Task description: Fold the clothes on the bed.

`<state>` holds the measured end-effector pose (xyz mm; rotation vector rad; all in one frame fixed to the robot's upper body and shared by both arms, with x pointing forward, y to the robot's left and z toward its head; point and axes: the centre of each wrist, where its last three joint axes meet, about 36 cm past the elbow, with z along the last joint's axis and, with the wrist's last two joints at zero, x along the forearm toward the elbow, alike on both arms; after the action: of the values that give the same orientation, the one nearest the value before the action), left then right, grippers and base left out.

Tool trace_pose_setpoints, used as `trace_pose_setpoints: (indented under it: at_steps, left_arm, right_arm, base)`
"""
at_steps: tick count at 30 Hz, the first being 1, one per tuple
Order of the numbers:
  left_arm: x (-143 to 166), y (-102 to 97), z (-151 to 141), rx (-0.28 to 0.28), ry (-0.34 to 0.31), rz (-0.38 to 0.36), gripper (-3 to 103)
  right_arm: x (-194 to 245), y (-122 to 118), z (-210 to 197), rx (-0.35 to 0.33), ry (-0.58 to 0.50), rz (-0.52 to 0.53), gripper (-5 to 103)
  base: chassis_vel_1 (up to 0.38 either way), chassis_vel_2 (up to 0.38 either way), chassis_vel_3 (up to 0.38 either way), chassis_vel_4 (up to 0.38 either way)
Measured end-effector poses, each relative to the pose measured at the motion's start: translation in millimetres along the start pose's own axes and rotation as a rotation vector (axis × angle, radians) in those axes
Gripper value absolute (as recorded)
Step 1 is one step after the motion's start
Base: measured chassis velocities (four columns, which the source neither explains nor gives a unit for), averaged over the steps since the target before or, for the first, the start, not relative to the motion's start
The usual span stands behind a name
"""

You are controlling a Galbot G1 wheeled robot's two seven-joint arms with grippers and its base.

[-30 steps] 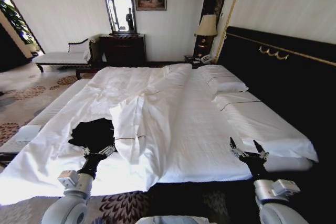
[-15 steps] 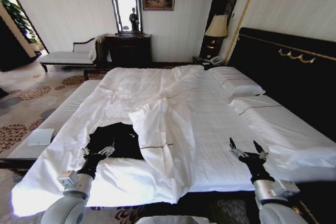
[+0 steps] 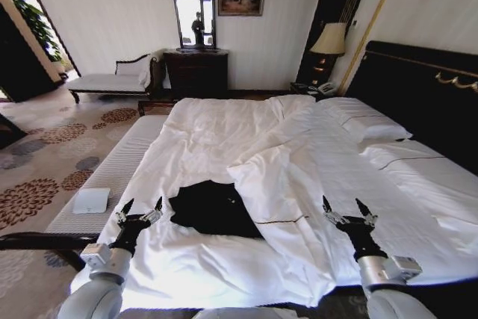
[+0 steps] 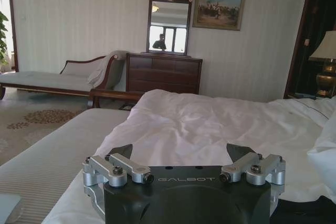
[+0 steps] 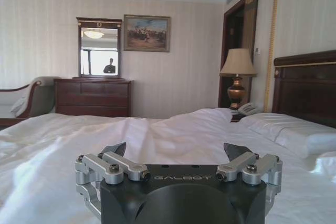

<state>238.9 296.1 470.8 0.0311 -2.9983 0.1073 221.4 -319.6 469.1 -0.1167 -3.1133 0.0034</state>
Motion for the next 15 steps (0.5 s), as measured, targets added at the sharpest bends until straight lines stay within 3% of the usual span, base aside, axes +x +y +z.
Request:
trace_pose_setpoints:
  at_steps: [6, 12, 15]
  left_arm:
    - [6, -0.6, 2, 0.001, 0.012, -0.001, 100]
    - [11, -2.9, 4, 0.002, 0.015, -0.007, 100]
    - [15, -5.1, 7, 0.01, 0.019, -0.02, 100]
  right_arm:
    - [-23, -11, -17, -0.061, 0.032, -0.094, 100]
    - [-59, -30, -36, -0.045, 0.054, -0.226, 100]
    - [-87, -47, -47, -0.07, 0.068, -0.296, 100]
  base:
    - [0.026, -0.016, -0.011, -0.048]
    - [-0.016, -0.034, 0.009, 0.025]
    - [0.0, 0.0, 0.0, 0.0]
